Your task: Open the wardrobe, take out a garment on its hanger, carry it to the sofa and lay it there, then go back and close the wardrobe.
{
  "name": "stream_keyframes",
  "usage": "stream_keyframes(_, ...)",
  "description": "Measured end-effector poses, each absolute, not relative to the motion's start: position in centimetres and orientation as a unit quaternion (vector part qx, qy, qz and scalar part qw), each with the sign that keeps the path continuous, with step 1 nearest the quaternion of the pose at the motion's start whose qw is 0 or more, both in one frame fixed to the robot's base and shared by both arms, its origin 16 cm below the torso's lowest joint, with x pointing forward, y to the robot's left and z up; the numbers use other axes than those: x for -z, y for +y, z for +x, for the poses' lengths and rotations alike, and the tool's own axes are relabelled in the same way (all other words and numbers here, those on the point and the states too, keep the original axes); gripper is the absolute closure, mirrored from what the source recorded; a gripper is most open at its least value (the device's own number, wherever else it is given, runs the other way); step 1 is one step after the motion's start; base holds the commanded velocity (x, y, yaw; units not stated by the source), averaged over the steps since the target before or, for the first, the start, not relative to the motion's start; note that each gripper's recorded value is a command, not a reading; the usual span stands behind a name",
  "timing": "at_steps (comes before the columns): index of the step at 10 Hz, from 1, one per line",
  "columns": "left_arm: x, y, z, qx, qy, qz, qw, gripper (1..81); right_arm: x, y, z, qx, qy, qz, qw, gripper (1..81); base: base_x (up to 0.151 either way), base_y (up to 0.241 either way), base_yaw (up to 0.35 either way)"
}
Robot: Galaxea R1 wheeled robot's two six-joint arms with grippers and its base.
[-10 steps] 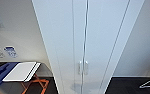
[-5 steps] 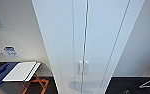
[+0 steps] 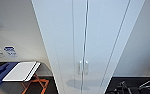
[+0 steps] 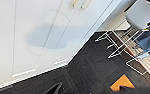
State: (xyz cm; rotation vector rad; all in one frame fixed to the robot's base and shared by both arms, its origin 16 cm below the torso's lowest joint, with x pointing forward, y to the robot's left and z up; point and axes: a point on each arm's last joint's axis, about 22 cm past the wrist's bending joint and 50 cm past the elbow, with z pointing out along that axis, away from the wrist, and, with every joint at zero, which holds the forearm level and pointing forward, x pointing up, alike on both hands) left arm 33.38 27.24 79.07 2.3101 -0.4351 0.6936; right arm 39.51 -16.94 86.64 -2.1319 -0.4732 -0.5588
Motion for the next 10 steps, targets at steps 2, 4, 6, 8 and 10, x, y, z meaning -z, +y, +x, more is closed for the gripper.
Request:
stream_keyframes(2,-80.1,27.4,35.1,-0.268,-0.181,0.887,0.329,1.0,-87.7,-15.6,40.9,0.226,-0.209,-0.848,0.430,1.0,0.000,0.000,0.000)
stream_keyframes(4,-81.5,27.5,37.2,-0.275,-0.191,0.886,0.322,1.0,-88.4,-14.5,42.3,0.228,-0.227,-0.845,0.427,1.0,0.000,0.000,0.000)
stream_keyframes(6,-82.8,27.3,38.9,-0.285,-0.198,0.882,0.319,1.0,-88.9,-14.5,43.4,0.231,-0.239,-0.846,0.417,1.0,0.000,0.000,0.000)
stream_keyframes(8,-83.1,25.4,39.5,-0.278,-0.208,0.878,0.330,1.0,-90.5,-13.9,45.1,0.242,-0.261,-0.841,0.409,1.0,0.000,0.000,0.000)
stream_keyframes(10,-82.3,25.1,40.3,-0.271,-0.209,0.881,0.326,1.0,-90.9,-14.6,47.3,0.250,-0.266,-0.845,0.390,1.0,0.000,0.000,0.000)
